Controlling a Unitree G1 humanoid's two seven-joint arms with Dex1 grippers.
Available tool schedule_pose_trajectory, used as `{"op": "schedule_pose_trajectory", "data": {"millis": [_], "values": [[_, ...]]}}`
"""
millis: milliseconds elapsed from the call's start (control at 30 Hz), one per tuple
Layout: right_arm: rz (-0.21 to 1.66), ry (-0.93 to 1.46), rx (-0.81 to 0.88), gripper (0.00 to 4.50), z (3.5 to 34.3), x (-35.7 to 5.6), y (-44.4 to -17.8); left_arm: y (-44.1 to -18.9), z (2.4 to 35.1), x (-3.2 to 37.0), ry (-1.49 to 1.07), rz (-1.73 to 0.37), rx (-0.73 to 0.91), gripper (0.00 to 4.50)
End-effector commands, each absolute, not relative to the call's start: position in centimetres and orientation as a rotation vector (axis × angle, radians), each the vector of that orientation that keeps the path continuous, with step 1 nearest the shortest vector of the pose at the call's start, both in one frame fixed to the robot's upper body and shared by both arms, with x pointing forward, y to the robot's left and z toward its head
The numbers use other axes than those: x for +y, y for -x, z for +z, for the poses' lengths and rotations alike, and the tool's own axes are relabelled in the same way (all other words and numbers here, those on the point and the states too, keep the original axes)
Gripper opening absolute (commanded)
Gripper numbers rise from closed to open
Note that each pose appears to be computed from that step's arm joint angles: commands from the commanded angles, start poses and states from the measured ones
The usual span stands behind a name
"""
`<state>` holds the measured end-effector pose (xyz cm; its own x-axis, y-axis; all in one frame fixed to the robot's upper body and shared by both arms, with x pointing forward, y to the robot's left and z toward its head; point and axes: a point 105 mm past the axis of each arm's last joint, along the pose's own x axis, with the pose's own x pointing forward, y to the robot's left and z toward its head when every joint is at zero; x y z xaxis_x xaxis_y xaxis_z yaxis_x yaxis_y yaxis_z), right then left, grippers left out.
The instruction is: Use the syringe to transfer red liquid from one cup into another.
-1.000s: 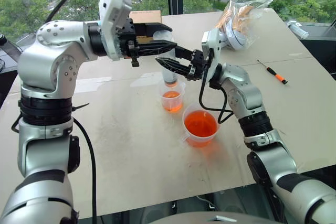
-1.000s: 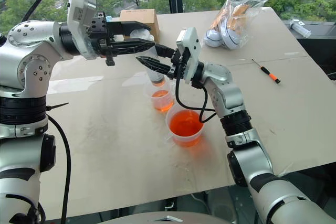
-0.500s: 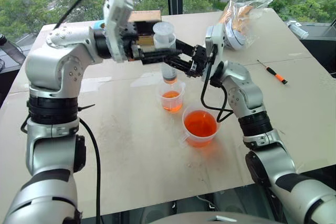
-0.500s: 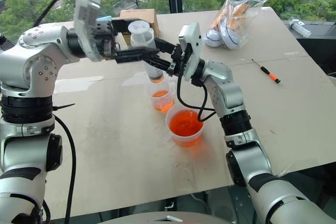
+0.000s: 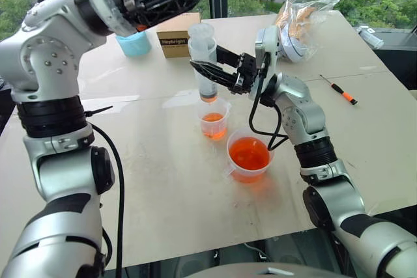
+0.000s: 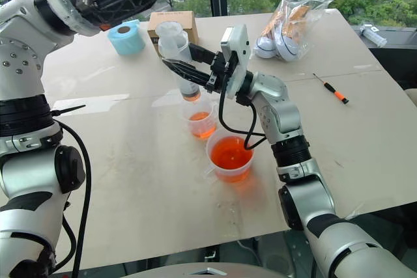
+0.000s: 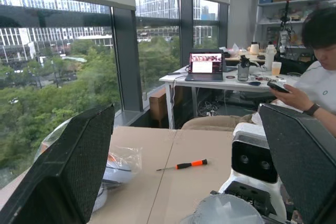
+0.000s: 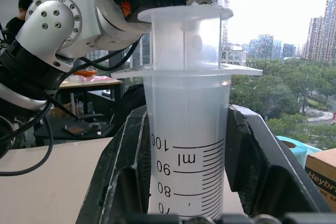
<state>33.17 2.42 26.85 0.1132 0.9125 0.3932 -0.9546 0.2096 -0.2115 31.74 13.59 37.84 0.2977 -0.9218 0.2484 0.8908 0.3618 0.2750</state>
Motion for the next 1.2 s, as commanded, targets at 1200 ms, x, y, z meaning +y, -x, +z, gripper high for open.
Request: {"op": "schedule_pose_trajectory", "data": {"millis": [1200], "values": [[1.394, -0.131, -0.582, 1.44, 28.9, 2.6, -32.0, -31.8, 40.2, 15.4, -0.084, -1.089, -0.501, 4.43]]}}
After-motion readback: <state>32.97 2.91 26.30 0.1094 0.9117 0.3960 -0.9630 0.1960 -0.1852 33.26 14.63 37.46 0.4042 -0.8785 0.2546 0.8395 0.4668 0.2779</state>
